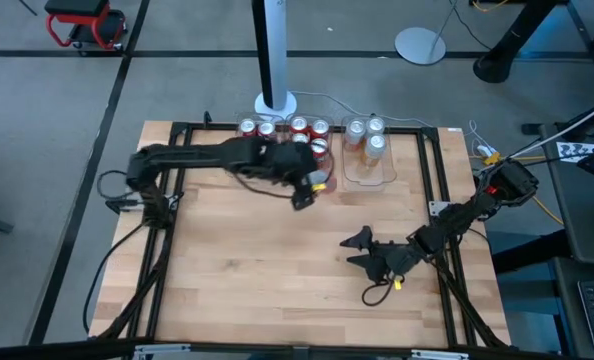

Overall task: Sort soda cans
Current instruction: Put the white soda can into the right transparent bin

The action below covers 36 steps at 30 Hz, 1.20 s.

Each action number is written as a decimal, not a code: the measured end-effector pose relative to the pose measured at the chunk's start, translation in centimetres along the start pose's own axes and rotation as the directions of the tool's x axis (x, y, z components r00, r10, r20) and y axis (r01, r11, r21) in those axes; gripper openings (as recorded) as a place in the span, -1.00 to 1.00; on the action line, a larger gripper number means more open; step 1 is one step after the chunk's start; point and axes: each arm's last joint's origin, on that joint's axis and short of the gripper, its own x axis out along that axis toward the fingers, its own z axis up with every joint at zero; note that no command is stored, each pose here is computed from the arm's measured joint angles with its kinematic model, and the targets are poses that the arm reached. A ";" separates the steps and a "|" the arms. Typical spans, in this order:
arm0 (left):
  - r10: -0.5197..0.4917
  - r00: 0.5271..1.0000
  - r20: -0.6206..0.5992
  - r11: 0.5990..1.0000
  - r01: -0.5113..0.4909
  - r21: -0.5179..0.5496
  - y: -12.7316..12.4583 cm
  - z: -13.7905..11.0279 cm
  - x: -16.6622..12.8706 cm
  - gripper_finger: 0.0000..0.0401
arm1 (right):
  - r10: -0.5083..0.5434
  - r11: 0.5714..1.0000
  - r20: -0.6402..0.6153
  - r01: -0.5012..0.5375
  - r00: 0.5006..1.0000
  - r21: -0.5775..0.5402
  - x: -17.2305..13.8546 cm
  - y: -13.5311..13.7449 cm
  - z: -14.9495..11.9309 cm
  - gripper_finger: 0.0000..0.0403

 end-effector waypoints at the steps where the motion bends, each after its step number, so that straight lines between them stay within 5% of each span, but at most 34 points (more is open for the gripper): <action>1: 0.006 1.000 0.007 1.000 -0.006 0.013 0.2 0.7 0.6 0.47 | -0.005 1.000 -0.003 0.005 1.000 -0.002 -0.1 0.0 0.0 0.77; 13: 0.086 0.964 0.252 0.985 -0.121 0.126 4.5 6.8 6.7 0.49 | -0.084 0.996 -0.091 0.085 0.992 0.016 -0.1 -0.1 -0.2 0.77; 26: 0.074 0.986 0.150 0.996 -0.080 0.035 11.5 5.3 14.4 0.48 | -0.056 0.998 -0.114 0.058 0.992 0.014 0.3 0.5 -0.5 0.77; 36: -0.005 0.989 0.148 0.998 -0.004 0.055 12.4 4.7 16.3 0.48 | -0.042 0.999 -0.163 0.046 0.986 0.021 1.2 1.9 -1.1 0.77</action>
